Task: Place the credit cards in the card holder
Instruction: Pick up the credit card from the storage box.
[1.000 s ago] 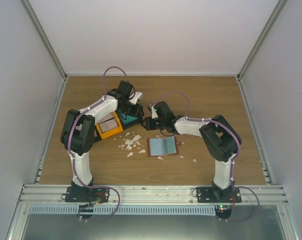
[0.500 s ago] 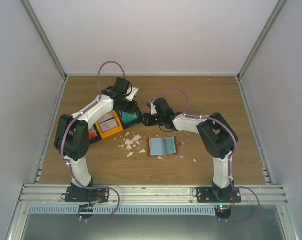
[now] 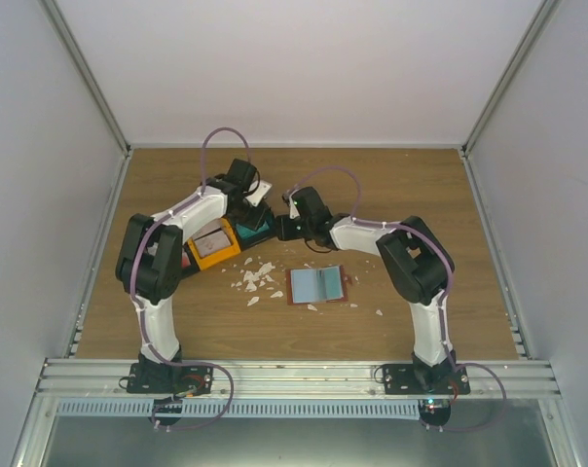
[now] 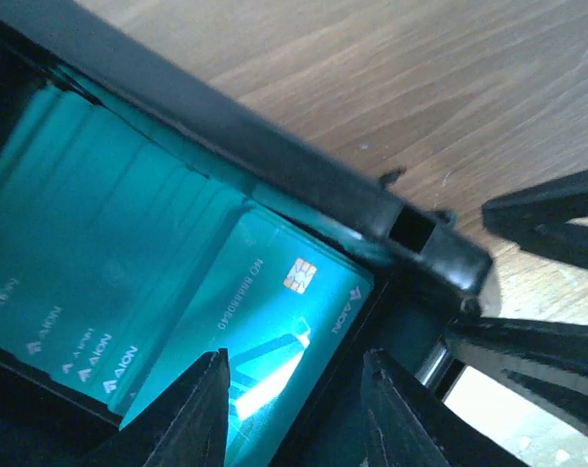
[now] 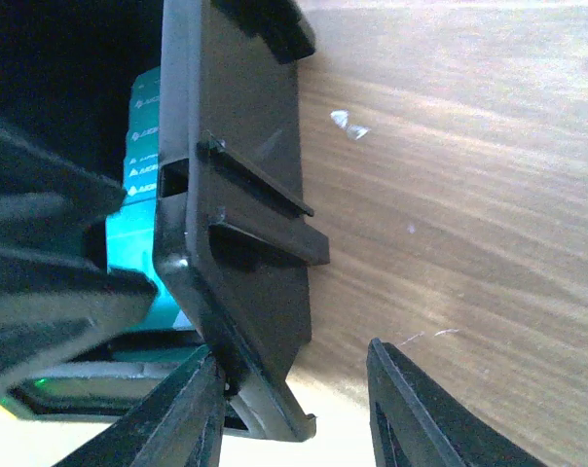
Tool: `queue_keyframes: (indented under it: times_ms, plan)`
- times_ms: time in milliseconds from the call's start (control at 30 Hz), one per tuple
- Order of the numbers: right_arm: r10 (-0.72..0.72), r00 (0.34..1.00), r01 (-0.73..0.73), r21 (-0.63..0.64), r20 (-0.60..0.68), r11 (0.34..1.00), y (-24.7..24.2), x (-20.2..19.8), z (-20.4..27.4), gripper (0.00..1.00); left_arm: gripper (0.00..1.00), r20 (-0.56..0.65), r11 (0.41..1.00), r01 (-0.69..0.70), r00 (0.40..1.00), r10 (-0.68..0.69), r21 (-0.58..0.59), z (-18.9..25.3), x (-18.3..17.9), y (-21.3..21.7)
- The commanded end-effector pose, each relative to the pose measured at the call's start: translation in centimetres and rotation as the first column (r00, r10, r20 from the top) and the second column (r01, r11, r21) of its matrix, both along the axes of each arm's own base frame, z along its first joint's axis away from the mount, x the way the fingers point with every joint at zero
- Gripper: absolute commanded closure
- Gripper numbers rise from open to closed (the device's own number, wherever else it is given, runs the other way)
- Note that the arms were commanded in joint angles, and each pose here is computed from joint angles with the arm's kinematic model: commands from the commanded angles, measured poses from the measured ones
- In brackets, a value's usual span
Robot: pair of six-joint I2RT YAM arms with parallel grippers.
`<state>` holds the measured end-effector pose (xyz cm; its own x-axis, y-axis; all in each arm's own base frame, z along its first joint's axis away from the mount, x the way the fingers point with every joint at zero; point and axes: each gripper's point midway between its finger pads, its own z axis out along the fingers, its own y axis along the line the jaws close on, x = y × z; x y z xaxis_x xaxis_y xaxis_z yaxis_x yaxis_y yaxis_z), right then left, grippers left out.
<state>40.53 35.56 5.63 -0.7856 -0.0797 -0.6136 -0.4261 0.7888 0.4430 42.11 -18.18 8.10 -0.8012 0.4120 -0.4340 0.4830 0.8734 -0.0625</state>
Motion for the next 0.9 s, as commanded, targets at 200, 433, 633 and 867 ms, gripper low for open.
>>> queue_keyframes:
  times_ms: [200, 433, 633, 867]
  plan:
    - [-0.18, 0.983, 0.182, -0.153, 0.03, 0.971, -3.3, 1.9, -1.1, 0.59, 0.57, -0.005, 0.997, 0.023, 1.0, -0.022, 0.067, -2.4, 1.8, 0.2]
    - [-0.032, 0.999, 0.033, -0.006, 0.014, 0.999, -1.0, -0.3, 0.7, 0.59, 0.53, -0.033, 0.994, 0.025, 0.999, -0.021, 0.104, -4.1, 2.9, 0.3]
    - [0.034, 0.999, -0.034, 0.048, -0.005, 0.998, -0.6, -2.1, 1.1, 0.6, 0.45, -0.073, 0.989, 0.064, 0.996, -0.055, 0.135, -5.2, 2.6, 0.5]
    - [0.063, 0.997, -0.062, 0.031, -0.039, 0.998, -0.7, -3.0, -0.3, 0.57, 0.36, -0.112, 0.986, 0.115, 0.988, -0.102, 0.117, -6.2, 1.9, 0.0]
